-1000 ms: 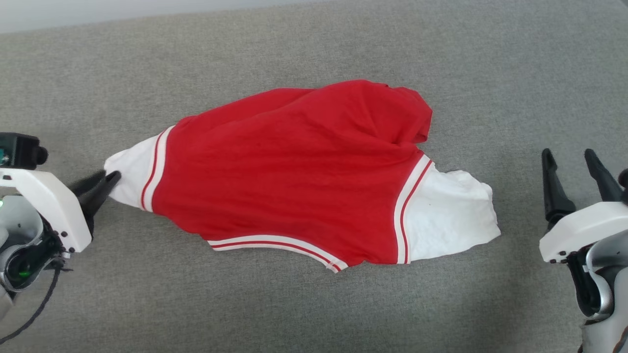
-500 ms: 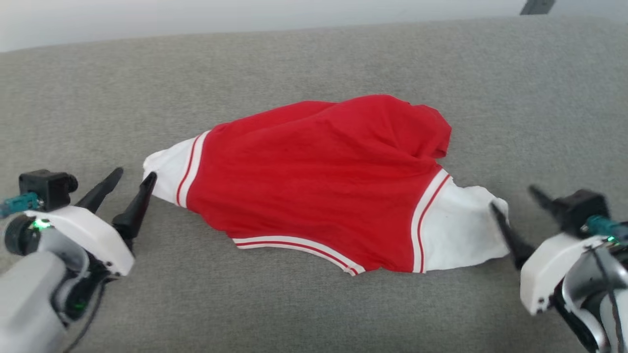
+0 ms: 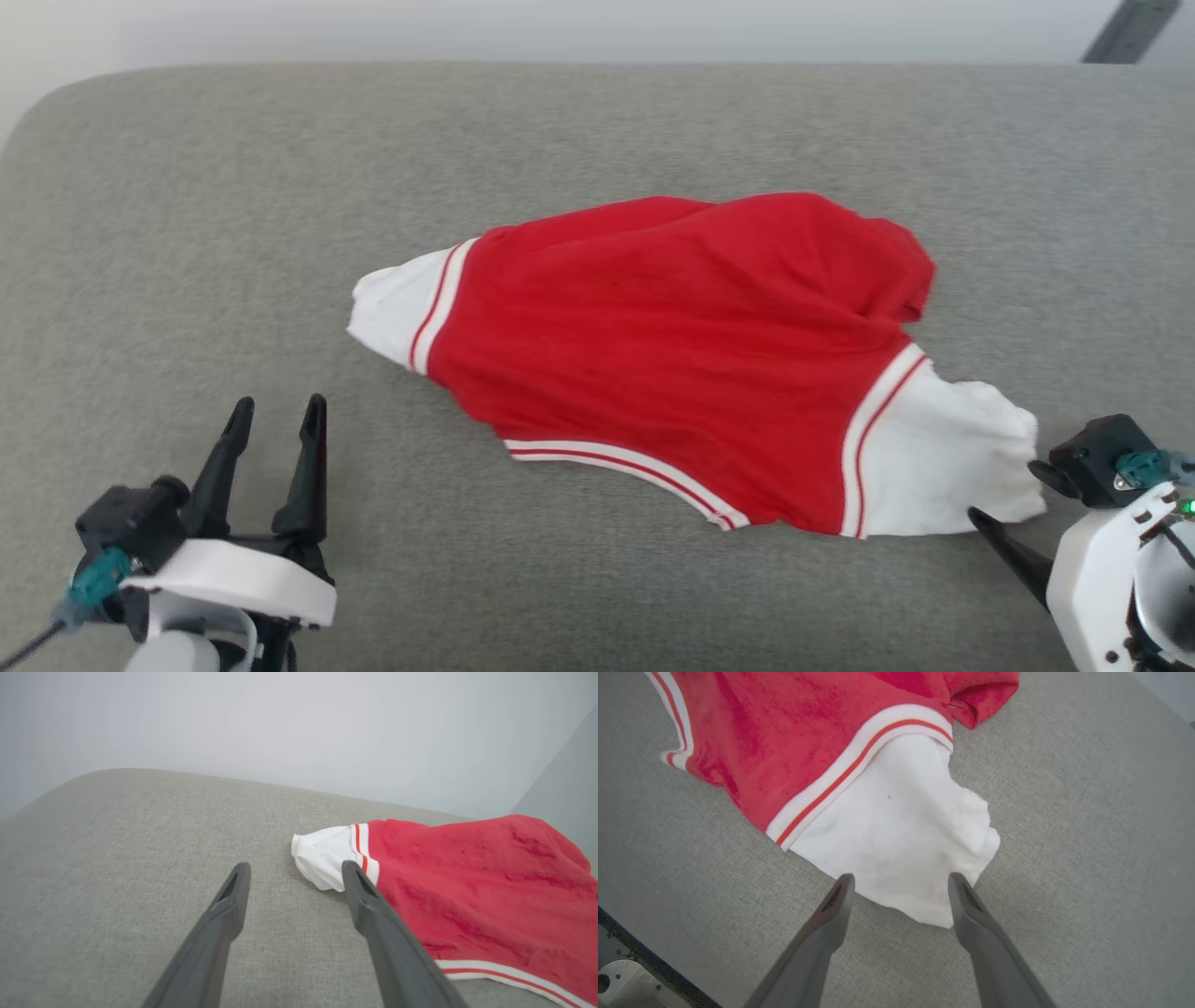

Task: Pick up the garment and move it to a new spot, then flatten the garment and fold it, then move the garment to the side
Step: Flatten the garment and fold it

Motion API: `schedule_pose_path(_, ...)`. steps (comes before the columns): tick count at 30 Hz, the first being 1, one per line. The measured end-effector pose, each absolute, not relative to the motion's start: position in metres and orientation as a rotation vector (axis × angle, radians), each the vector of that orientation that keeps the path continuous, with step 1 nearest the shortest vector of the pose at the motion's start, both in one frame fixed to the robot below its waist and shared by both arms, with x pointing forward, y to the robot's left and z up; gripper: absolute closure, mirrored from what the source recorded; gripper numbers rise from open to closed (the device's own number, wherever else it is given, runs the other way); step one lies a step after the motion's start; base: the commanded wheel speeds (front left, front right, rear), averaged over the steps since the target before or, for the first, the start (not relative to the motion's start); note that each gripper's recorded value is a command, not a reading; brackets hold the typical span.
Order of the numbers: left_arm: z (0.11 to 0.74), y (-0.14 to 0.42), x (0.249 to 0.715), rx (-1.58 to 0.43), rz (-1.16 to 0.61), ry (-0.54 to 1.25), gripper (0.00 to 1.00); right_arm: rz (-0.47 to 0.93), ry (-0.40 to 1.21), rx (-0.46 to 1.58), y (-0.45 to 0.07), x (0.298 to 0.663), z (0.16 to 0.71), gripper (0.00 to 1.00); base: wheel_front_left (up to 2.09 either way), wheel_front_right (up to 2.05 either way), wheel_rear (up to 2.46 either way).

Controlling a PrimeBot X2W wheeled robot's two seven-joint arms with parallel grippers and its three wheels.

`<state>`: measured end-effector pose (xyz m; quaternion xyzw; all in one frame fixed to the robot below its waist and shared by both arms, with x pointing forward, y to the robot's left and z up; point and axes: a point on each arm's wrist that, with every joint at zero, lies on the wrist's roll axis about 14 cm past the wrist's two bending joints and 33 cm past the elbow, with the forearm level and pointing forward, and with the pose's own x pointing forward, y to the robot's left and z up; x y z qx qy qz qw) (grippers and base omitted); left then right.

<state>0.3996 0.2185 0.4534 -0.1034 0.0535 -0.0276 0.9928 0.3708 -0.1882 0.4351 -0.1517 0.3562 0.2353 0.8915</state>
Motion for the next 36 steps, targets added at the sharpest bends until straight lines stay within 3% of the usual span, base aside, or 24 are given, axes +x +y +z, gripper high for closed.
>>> schedule_pose_path(7,0.449,0.234,0.379,-0.201,0.042,0.095,0.0,0.492,0.893,-0.394,-0.203,0.378,0.405,0.0,0.0,0.0,0.0)
schedule_pose_path(18,0.439,0.25,0.375,-0.194,0.093,0.124,0.0,0.557,0.996,-0.443,-0.189,0.387,0.356,0.0,0.0,0.0,0.0)
schedule_pose_path(19,0.439,0.251,0.375,-0.192,0.094,0.126,0.0,0.558,0.999,-0.45,-0.189,0.388,0.354,0.33,0.0,0.0,0.0)
schedule_pose_path(21,0.442,0.253,0.377,-0.187,0.089,0.118,0.0,0.555,0.996,-0.449,-0.188,0.389,0.352,0.86,0.0,0.0,0.0)
schedule_pose_path(22,0.445,0.252,0.38,-0.183,0.078,0.11,0.0,0.551,0.995,-0.44,-0.187,0.389,0.351,1.0,0.0,0.0,0.0)
schedule_pose_path(30,0.471,0.239,0.417,-0.073,-0.12,0.073,0.0,0.477,0.941,-0.381,-0.194,0.396,0.356,1.0,0.0,0.0,0.0)
schedule_pose_path(33,0.462,0.226,0.428,-0.082,-0.232,0.156,0.0,0.46,0.927,-0.371,-0.195,0.397,0.357,1.0,0.0,0.0,0.0)
schedule_pose_path(36,0.449,0.208,0.438,-0.178,-0.323,0.351,0.0,0.454,0.922,-0.366,-0.194,0.399,0.357,1.0,0.0,0.0,0.0)
